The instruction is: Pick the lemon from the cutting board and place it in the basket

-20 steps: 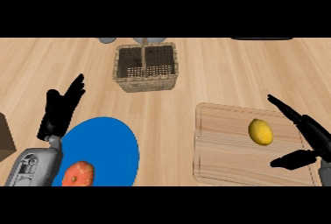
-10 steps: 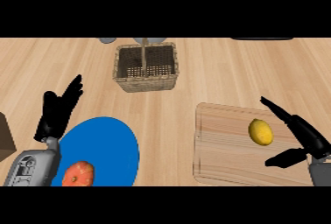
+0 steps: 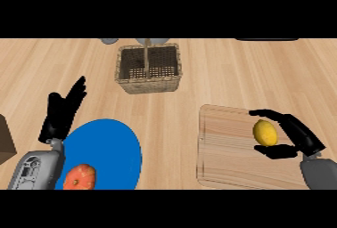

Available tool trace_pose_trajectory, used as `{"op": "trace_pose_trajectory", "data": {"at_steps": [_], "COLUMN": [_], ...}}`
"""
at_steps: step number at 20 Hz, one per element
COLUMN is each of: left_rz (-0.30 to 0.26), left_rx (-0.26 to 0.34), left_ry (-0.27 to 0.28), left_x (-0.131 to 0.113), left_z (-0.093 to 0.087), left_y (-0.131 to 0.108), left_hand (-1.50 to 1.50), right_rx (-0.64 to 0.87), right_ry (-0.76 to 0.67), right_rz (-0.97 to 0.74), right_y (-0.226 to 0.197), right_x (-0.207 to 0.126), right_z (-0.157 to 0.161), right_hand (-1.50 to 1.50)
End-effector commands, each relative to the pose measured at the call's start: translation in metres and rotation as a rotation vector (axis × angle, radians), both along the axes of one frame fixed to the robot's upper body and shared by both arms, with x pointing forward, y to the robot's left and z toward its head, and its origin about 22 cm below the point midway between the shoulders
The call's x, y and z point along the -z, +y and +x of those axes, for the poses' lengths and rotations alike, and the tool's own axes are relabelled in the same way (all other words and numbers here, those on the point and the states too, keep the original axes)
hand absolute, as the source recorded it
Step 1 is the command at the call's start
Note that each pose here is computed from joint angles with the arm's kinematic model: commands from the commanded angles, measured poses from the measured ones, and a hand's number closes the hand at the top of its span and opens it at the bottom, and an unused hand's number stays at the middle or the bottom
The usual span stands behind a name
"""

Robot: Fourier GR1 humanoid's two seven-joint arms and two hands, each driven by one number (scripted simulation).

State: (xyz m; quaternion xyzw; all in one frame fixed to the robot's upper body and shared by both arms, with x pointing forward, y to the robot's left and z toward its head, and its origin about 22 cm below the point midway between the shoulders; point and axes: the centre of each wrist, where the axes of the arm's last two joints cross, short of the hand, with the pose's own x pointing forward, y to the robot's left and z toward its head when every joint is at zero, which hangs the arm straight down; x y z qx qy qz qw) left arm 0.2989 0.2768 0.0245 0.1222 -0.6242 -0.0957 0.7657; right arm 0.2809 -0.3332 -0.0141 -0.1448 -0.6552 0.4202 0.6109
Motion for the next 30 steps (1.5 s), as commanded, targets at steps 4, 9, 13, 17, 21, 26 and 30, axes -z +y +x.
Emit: {"op": "trace_pose_trajectory", "data": {"at_steps": [4,9,13,17,21,26,30], "left_rz": [0.011,0.004,0.012,0.007,0.012,0.003,-0.005], "left_rx": [-0.010,0.031,0.110,0.151,0.202,0.244,0.290], "left_ry": [-0.005,0.010,-0.027,-0.026,-0.024,-0.033,-0.033], "left_x": [-0.001,-0.002,-0.007,-0.012,-0.012,-0.018,-0.018], "left_z": [-0.007,0.001,0.005,0.012,0.015,0.022,0.024], "left_y": [0.015,-0.003,-0.024,-0.034,-0.047,-0.061,-0.077], "left_hand": [0.00,0.00,0.00,0.00,0.00,0.00,0.00], "right_rx": [-0.018,0.016,0.024,0.098,0.183,0.342,0.440], "right_ry": [-0.133,-0.173,-0.109,-0.105,-0.175,-0.155,-0.240], "right_rz": [-0.116,-0.238,-0.339,-0.487,-0.617,-0.448,-0.280], "right_y": [-0.002,0.127,0.171,0.219,0.256,0.275,0.298], "right_x": [0.016,-0.015,-0.029,-0.054,-0.100,-0.152,-0.211], "right_z": [-0.017,0.028,0.047,0.063,0.080,0.095,0.095], "right_hand": [1.50,1.50,1.50,1.50,1.50,1.50,1.50]}}
